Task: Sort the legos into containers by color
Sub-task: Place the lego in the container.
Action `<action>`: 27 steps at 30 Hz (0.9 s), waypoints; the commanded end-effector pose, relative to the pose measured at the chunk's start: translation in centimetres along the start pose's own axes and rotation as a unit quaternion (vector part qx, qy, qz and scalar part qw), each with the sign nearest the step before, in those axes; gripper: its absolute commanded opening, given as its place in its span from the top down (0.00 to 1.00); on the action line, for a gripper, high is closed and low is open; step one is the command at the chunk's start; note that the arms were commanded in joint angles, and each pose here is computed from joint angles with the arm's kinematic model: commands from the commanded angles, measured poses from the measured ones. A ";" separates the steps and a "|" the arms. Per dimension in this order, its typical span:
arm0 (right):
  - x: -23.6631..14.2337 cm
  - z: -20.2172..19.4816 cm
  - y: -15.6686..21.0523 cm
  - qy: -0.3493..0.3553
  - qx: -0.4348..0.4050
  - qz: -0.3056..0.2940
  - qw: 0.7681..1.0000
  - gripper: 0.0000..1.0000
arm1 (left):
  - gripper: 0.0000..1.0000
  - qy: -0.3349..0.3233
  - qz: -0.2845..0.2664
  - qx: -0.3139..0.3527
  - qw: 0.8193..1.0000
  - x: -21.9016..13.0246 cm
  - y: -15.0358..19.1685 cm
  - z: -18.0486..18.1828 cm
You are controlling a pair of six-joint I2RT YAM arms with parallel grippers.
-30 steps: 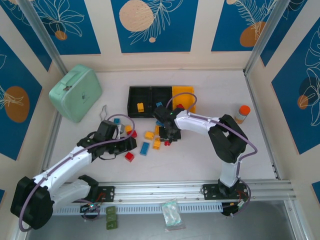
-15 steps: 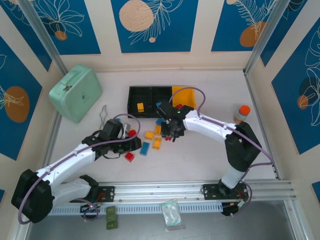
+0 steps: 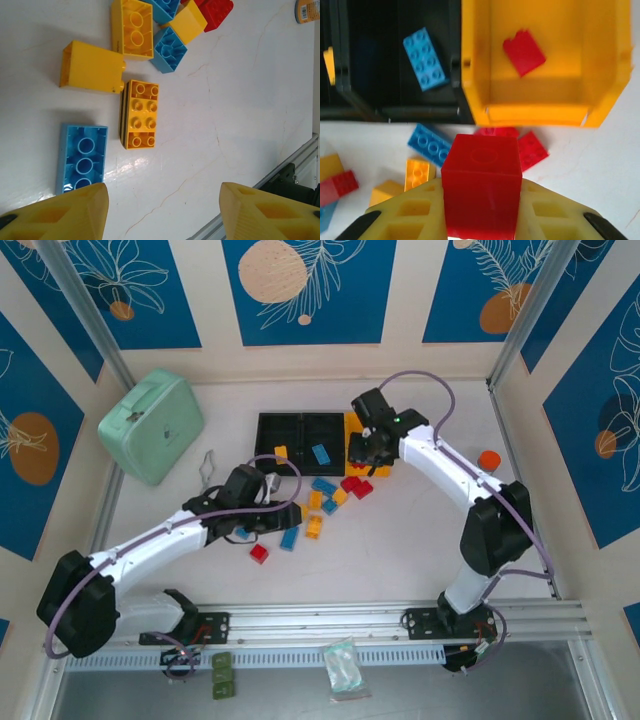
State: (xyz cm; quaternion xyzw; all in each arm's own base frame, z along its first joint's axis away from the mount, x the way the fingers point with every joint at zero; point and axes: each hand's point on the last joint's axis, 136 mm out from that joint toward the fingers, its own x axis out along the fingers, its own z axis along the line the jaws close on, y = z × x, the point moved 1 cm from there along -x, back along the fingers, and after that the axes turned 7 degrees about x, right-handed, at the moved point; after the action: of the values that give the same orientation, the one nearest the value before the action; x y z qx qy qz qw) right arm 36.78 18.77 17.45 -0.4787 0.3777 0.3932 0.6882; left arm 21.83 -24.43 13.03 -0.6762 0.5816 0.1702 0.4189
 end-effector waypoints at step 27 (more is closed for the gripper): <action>11.8 -2.1 -8.9 0.042 0.040 0.047 0.997 0.68 | 0.40 -0.031 0.009 -0.005 0.999 1.0 0.0 0.3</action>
State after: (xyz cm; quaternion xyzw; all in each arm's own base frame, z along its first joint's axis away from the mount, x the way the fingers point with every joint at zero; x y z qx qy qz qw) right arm 49.27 16.89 9.66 -0.4548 0.4393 0.3795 0.6754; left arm 21.91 -24.49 11.73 -0.6665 0.5783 0.1955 0.4280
